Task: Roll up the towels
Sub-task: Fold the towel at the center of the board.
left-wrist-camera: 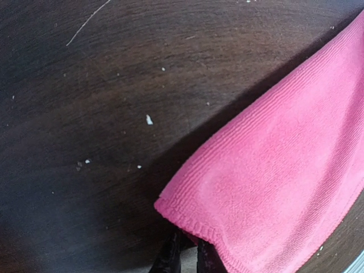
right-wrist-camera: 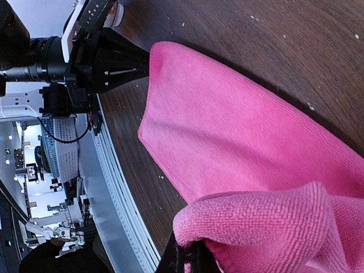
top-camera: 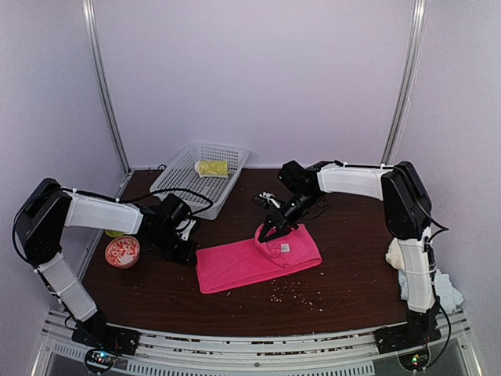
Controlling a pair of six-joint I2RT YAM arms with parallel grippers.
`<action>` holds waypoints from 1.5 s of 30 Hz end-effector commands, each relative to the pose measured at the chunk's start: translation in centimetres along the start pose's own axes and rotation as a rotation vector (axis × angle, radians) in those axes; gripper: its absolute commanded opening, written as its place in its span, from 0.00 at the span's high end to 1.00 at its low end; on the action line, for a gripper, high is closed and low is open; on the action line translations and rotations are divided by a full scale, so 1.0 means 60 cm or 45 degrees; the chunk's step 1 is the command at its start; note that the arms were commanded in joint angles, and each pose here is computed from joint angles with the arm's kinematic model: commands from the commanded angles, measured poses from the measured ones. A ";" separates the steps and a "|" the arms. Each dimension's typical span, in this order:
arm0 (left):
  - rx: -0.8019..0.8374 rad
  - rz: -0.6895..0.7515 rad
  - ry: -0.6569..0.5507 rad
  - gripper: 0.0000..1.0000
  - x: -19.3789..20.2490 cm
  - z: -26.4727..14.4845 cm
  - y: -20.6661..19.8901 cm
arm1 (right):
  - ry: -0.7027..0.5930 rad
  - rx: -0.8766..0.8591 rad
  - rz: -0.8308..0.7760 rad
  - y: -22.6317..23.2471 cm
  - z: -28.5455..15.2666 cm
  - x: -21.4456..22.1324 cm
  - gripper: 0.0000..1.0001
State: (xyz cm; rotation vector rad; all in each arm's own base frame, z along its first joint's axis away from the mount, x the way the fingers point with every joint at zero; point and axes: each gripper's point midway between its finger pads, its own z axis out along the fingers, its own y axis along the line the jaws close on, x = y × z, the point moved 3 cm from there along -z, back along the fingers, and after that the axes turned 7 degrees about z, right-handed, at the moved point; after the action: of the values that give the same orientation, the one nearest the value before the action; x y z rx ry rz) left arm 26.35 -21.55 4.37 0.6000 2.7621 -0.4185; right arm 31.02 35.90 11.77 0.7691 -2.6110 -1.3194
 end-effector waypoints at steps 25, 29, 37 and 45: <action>-0.117 -0.218 0.049 0.78 0.070 -0.020 0.030 | -0.022 -0.169 0.008 0.105 0.183 -0.059 1.00; -0.107 -0.223 0.029 0.84 0.066 -0.025 0.028 | -0.016 -0.155 0.008 0.098 0.194 -0.061 1.00; -0.119 -0.219 -0.081 1.00 0.041 -0.086 0.027 | -0.047 -0.130 -0.051 0.124 0.186 -0.065 1.00; 0.020 -0.230 -0.021 1.00 0.073 -0.035 0.014 | -0.015 -0.163 -0.056 0.144 0.217 -0.057 1.00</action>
State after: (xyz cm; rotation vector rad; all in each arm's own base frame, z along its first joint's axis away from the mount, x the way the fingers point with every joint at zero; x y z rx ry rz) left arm 23.07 -17.94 6.04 0.3451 2.7993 -0.3846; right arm 27.25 49.79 10.21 0.7717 -2.5212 -1.4558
